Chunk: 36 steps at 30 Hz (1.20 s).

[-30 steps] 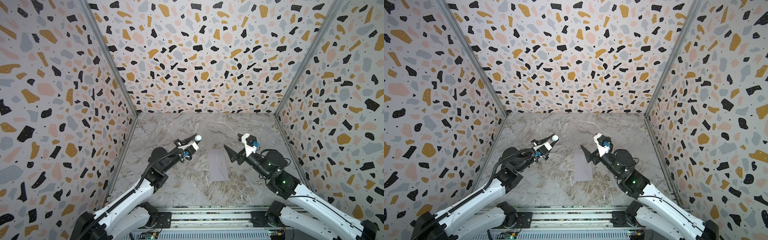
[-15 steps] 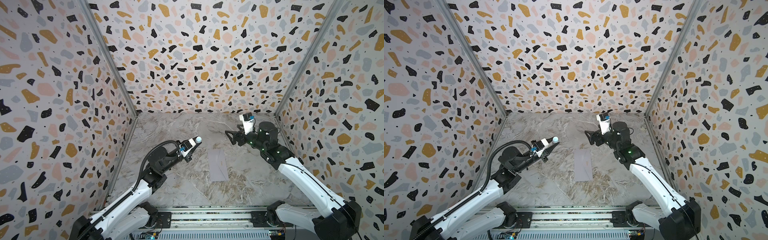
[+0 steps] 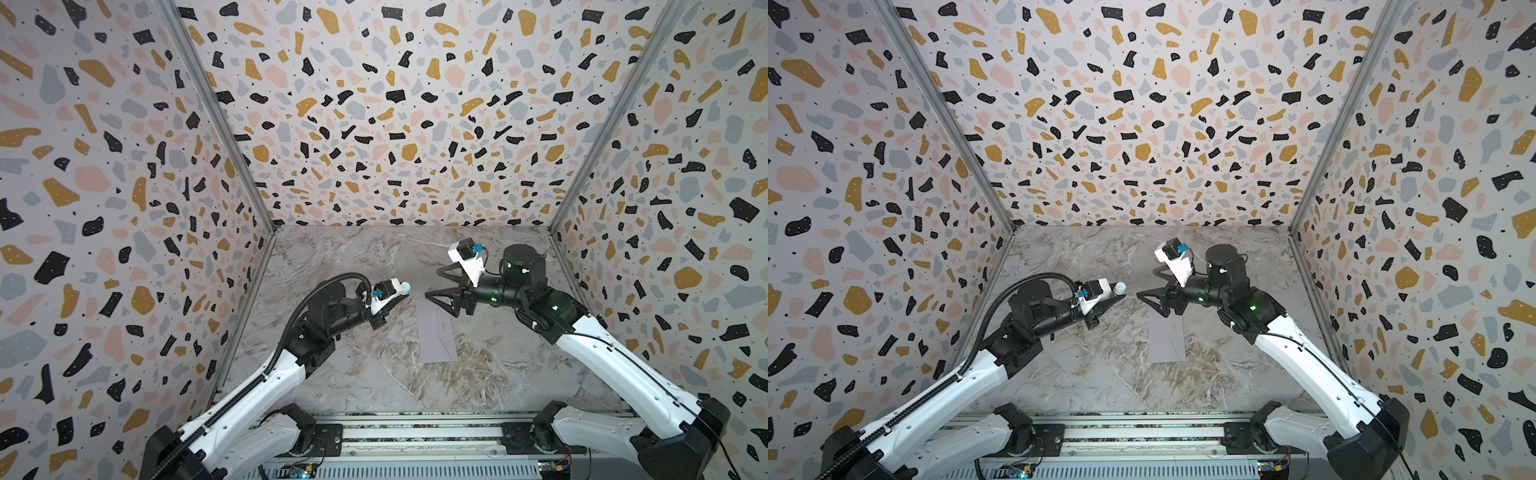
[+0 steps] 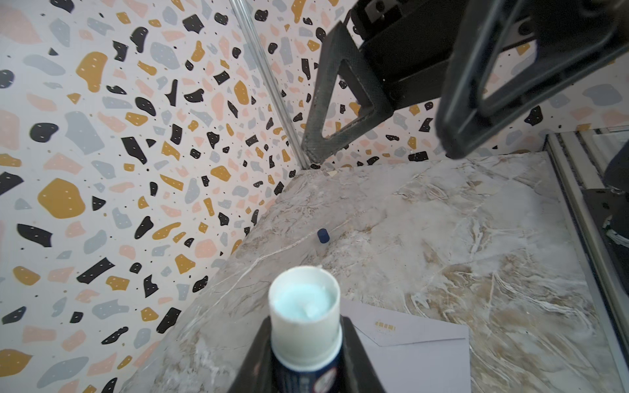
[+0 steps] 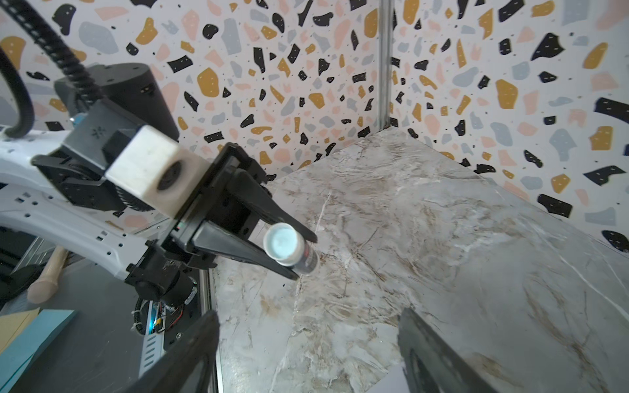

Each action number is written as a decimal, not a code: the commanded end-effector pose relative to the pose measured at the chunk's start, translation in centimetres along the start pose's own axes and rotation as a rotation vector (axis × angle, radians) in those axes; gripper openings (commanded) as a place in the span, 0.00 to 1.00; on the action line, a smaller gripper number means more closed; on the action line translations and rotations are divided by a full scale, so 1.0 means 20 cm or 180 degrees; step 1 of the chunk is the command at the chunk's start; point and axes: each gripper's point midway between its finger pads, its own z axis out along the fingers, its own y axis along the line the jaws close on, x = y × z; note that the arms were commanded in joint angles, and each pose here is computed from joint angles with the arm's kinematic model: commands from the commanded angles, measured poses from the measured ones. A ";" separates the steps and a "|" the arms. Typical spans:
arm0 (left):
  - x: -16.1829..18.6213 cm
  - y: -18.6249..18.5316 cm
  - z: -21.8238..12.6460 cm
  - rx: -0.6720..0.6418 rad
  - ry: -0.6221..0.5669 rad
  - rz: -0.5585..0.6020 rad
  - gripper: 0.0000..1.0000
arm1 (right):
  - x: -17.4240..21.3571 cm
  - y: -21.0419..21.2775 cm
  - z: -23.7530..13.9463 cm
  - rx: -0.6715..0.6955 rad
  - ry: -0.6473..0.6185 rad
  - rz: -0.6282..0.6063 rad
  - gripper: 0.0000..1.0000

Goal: Place the letter into the envelope and seal it

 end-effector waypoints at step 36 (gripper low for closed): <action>-0.10 -0.05 0.01 0.0305 -0.0164 0.0072 0.00 | 0.06 0.06 0.28 0.0112 0.0409 -0.0217 0.45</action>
